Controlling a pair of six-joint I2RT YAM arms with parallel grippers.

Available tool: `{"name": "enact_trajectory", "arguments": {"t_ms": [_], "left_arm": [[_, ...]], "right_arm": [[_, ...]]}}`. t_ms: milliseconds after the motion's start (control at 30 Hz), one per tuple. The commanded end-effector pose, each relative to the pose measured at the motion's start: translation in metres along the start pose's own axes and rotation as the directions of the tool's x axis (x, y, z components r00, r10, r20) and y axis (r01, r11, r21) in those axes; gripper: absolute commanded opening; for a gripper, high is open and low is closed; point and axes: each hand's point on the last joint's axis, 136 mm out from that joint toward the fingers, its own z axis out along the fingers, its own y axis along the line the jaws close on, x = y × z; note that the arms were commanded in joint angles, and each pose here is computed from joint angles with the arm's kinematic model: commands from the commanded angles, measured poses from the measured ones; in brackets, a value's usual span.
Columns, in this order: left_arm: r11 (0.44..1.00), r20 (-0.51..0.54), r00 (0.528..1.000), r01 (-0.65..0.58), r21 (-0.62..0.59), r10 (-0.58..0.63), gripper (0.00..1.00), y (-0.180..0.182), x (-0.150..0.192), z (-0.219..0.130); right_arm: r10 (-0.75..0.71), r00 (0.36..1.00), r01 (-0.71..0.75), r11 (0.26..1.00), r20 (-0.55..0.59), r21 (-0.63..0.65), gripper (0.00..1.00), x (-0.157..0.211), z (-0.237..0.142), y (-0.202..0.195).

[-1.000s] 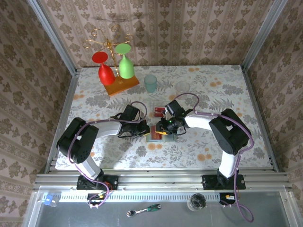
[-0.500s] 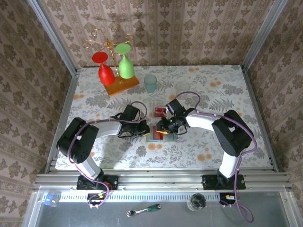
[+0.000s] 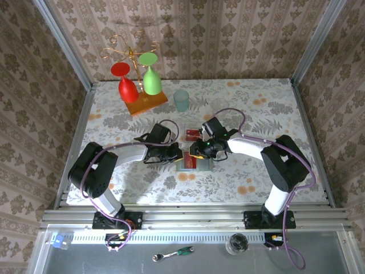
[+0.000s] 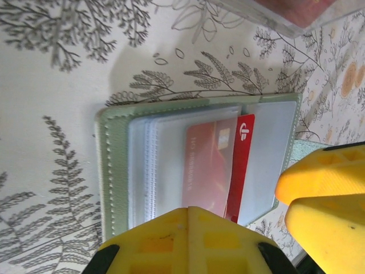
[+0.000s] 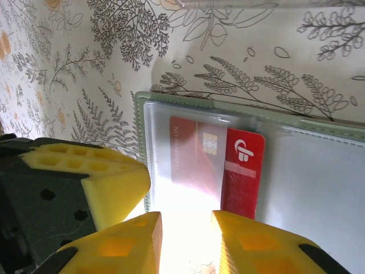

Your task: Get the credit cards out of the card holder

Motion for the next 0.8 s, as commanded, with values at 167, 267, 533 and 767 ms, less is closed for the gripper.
{"name": "enact_trajectory", "arguments": {"t_ms": [167,267,533,767], "left_arm": [[1.0,-0.029,0.999,-0.024,0.009,0.024,0.0,-0.006,0.002,0.007],[1.0,-0.037,0.999,-0.021,0.004,0.021,0.0,-0.004,0.004,0.009],[1.0,-0.045,0.999,-0.023,-0.006,0.023,0.0,-0.001,0.005,0.011],[1.0,-0.059,0.998,-0.01,-0.03,0.008,0.0,0.007,0.009,0.014]], "right_arm": [[0.001,1.0,-0.001,1.0,0.0,0.03,0.31,0.004,-0.005,-0.011],[0.003,1.0,-0.003,1.0,-0.003,0.029,0.32,0.005,-0.003,-0.012],[0.01,1.0,-0.01,0.999,-0.02,0.033,0.32,0.007,0.003,-0.016],[0.017,0.999,-0.015,0.999,-0.032,0.047,0.32,0.009,0.007,-0.023]]}}
